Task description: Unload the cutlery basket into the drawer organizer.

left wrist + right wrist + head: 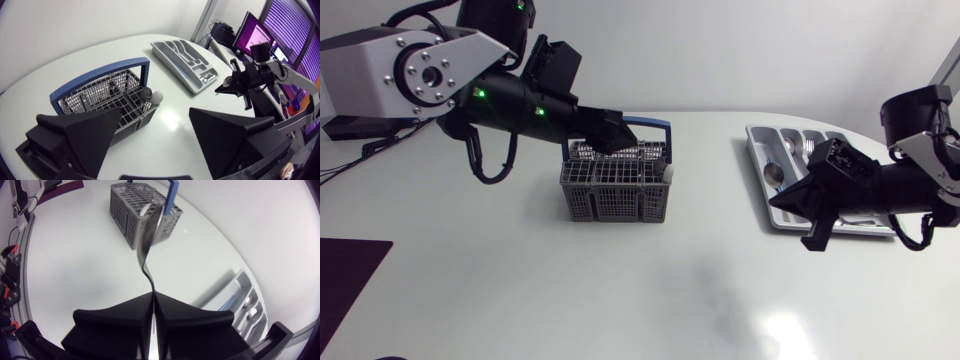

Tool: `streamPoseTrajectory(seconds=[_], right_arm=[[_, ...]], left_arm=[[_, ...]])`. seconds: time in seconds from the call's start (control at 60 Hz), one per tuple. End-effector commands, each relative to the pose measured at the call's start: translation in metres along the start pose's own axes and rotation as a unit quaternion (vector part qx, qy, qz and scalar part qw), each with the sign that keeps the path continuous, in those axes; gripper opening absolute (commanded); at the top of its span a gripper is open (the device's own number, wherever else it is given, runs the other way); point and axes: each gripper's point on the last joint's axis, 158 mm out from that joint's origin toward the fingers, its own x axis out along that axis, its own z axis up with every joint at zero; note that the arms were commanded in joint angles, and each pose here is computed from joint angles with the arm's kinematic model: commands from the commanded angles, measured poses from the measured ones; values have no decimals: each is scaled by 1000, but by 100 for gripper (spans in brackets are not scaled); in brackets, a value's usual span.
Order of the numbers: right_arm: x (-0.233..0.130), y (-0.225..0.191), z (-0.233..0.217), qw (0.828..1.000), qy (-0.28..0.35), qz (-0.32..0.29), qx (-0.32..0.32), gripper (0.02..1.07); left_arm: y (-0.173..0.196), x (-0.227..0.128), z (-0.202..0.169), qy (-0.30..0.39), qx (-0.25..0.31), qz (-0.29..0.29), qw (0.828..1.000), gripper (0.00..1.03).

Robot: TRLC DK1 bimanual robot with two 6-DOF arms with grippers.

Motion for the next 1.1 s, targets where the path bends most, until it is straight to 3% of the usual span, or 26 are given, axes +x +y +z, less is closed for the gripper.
streamPoseTrajectory(seconds=[0.0, 0.2, 0.5, 0.7, 0.9, 1.083], right_arm=[[2, -15, -27, 1000, 27, 3, -15, 7], [1, -63, -84, 997, 72, -18, -9, 7], [3, -120, -154, 988, 141, -40, -50, 7], [15, -157, -203, 966, 223, -77, -107, 7], [19, -173, -227, 948, 266, -99, -145, 9], [19, -181, -246, 929, 304, -124, -170, 19]], left_arm=[[3, 13, -17, 21, 11, 2, 1000, 95], [4, 18, -25, 31, 24, 15, 999, 95], [-2, 26, -40, 50, 55, 37, 997, 95], [0, 27, -44, 51, 66, 52, 995, 96], [3, 27, -46, 51, 65, 56, 995, 96], [5, 25, -48, 52, 67, 58, 995, 97]])
